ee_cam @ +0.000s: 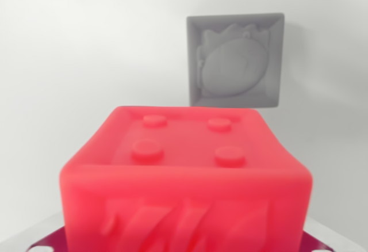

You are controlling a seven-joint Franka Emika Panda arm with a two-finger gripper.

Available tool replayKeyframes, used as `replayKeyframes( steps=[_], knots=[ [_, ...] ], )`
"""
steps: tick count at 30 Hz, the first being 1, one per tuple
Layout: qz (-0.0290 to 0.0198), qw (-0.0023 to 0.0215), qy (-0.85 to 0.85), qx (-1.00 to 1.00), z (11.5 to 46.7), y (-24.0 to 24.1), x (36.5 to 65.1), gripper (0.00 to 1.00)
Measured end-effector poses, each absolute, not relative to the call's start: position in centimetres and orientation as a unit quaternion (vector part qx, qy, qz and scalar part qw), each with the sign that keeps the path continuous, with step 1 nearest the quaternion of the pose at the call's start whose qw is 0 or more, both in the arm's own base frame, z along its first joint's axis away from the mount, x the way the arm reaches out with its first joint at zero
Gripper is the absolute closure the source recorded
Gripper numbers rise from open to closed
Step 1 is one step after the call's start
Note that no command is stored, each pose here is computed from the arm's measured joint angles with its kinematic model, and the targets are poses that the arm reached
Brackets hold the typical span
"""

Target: Destack cube

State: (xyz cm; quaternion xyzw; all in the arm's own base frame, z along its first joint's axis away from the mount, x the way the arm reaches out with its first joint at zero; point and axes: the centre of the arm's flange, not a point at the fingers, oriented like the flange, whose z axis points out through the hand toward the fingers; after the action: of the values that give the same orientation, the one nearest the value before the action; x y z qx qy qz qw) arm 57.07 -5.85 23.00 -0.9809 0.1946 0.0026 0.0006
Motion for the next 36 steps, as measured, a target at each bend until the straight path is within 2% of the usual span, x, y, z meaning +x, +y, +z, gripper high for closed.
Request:
replayKeyframes(
  steps=[36],
  knots=[
    [0.003, 0.0009, 0.202, -0.979, 22.3, -4.4, 50.3, 1.0]
  ],
)
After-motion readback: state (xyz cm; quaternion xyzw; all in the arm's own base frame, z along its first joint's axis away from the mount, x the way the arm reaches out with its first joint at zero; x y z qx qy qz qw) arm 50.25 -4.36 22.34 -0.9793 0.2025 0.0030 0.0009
